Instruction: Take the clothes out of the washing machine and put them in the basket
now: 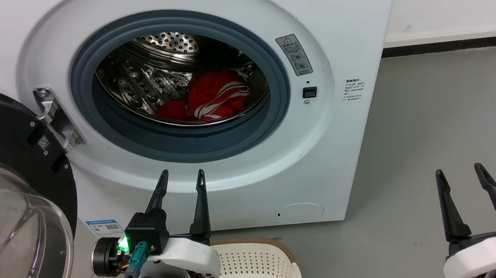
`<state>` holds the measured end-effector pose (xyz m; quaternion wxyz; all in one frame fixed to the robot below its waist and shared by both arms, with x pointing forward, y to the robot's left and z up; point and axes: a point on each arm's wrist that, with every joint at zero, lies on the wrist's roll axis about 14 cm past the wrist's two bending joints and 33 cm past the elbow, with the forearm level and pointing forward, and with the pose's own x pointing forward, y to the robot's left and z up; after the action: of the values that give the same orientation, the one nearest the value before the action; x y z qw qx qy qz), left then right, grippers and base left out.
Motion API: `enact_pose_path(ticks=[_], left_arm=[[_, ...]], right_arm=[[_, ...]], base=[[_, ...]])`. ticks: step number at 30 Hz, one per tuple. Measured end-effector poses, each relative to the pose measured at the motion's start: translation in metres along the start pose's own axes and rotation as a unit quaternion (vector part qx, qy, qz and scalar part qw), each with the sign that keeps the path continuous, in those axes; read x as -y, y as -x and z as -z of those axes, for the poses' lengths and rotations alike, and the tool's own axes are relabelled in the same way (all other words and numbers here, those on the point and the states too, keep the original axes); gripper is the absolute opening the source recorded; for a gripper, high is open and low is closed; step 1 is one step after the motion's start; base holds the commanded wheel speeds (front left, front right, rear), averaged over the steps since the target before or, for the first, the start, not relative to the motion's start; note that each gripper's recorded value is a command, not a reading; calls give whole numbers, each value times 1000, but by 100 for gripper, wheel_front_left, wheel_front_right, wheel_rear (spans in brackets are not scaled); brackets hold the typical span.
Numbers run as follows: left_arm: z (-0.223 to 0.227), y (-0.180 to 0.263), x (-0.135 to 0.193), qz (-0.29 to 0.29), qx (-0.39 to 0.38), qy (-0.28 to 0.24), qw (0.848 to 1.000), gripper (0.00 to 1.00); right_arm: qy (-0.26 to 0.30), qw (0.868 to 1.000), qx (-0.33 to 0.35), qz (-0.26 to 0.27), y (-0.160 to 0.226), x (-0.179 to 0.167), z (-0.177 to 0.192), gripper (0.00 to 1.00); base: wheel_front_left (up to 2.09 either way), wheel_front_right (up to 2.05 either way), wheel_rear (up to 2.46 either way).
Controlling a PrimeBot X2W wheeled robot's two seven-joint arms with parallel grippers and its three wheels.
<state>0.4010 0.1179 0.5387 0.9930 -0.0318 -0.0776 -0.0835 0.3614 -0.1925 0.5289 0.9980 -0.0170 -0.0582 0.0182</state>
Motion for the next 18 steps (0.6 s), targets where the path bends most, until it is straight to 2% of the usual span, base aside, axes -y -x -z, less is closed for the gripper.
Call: enact_pose_path(ticks=[8,18], left_arm=[[3,-7,-2,-1,-3,3,1000,100],[37,-62,-17,-15,-36,4,999,100]], right_arm=[[-4,1000,0,-1,-6,-1,1,100],[-8,1000,-11,-12,-46,-8,17,100]], base=[[0,0,0],[0,0,0]])
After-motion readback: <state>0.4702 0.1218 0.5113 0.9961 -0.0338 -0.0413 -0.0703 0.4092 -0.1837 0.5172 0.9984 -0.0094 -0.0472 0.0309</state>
